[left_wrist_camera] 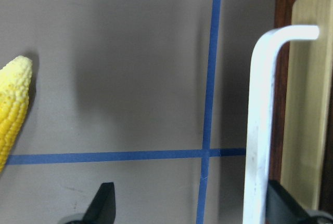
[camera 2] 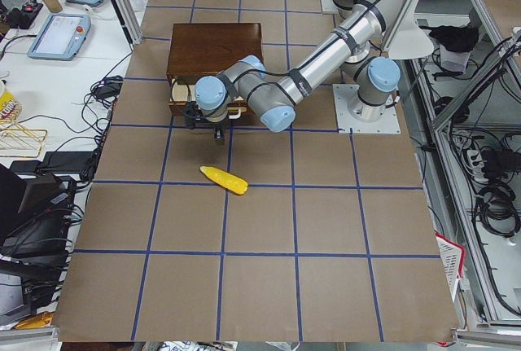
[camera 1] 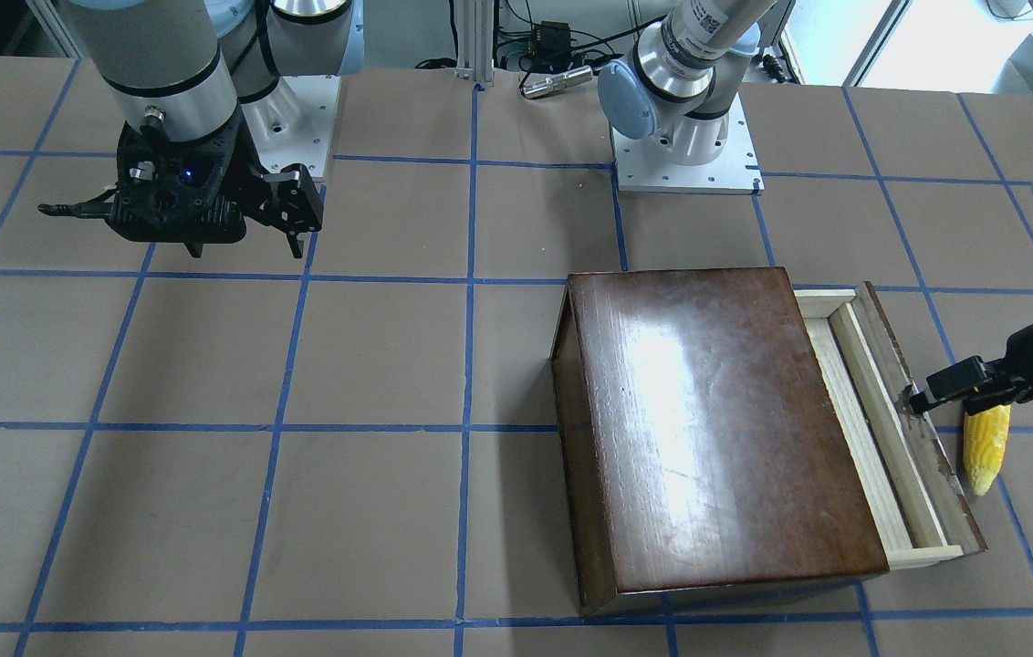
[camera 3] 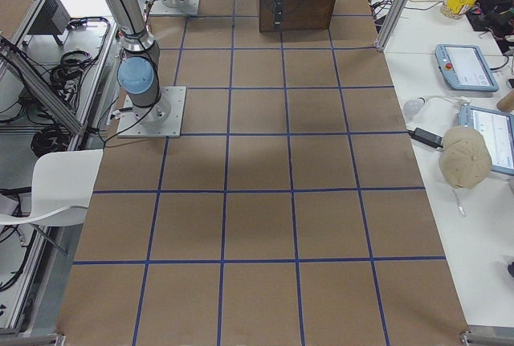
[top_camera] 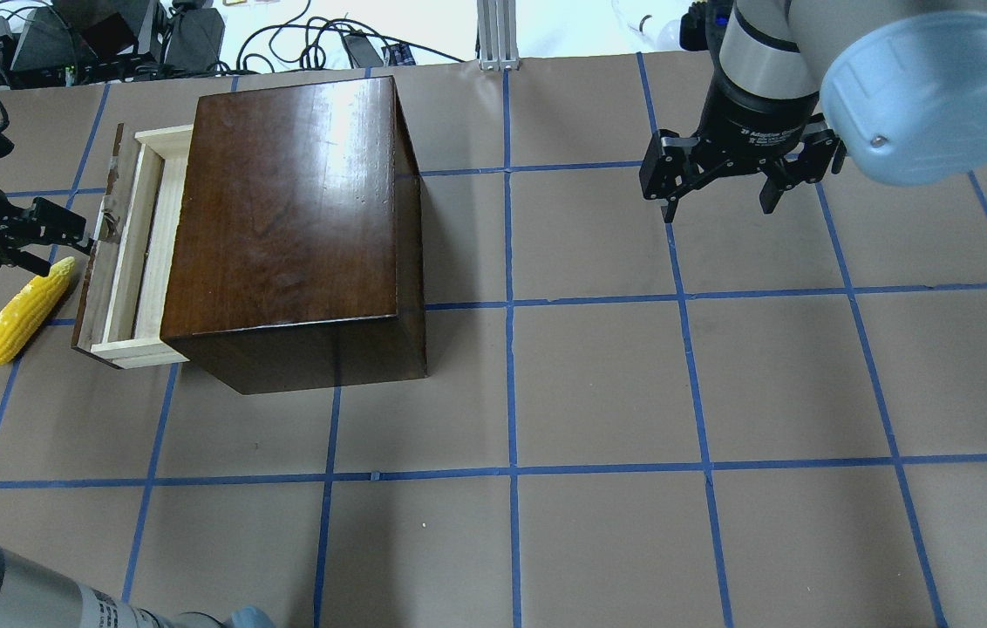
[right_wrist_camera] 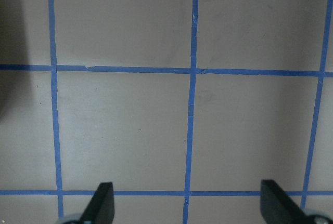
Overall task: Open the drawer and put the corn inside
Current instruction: 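Release the handle and move the left gripper down onto the corn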
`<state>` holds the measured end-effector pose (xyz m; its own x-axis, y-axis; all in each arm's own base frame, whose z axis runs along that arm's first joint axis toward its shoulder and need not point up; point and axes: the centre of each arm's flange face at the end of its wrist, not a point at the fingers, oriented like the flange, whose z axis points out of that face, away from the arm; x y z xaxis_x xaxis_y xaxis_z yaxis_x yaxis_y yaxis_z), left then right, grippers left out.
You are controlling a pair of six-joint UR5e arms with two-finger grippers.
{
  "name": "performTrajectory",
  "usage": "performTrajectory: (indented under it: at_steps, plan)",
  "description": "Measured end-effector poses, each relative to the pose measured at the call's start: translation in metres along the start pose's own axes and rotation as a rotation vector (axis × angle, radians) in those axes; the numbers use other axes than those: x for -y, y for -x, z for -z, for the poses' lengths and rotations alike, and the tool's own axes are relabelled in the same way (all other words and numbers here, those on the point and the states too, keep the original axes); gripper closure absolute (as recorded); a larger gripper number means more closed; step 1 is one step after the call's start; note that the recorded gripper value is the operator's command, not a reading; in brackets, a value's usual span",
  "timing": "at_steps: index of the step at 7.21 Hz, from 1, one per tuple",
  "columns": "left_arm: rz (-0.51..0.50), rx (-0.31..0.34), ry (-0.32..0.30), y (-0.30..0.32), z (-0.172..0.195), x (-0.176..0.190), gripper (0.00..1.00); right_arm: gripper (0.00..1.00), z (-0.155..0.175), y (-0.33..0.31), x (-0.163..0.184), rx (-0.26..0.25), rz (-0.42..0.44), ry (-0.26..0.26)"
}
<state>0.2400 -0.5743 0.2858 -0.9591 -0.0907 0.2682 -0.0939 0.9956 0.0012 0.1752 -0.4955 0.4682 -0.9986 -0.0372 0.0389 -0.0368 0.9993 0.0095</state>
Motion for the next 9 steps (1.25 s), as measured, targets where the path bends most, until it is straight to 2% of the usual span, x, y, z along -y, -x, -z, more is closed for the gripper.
performTrajectory:
  at_steps: [5,7,9]
  plan:
    - [-0.003,0.047,-0.002,0.007,0.016,0.001,0.0,0.0,0.0,0.0,0.0,0.0,0.0,0.0]
    - [-0.031,0.101,-0.003,0.004,0.038,0.0,0.0,0.0,0.0,0.0,0.0,0.0,0.0,0.0]
    - [-0.233,0.214,0.083,0.019,0.046,-0.003,0.0,0.0,0.0,0.0,0.0,0.0,0.0,0.0]
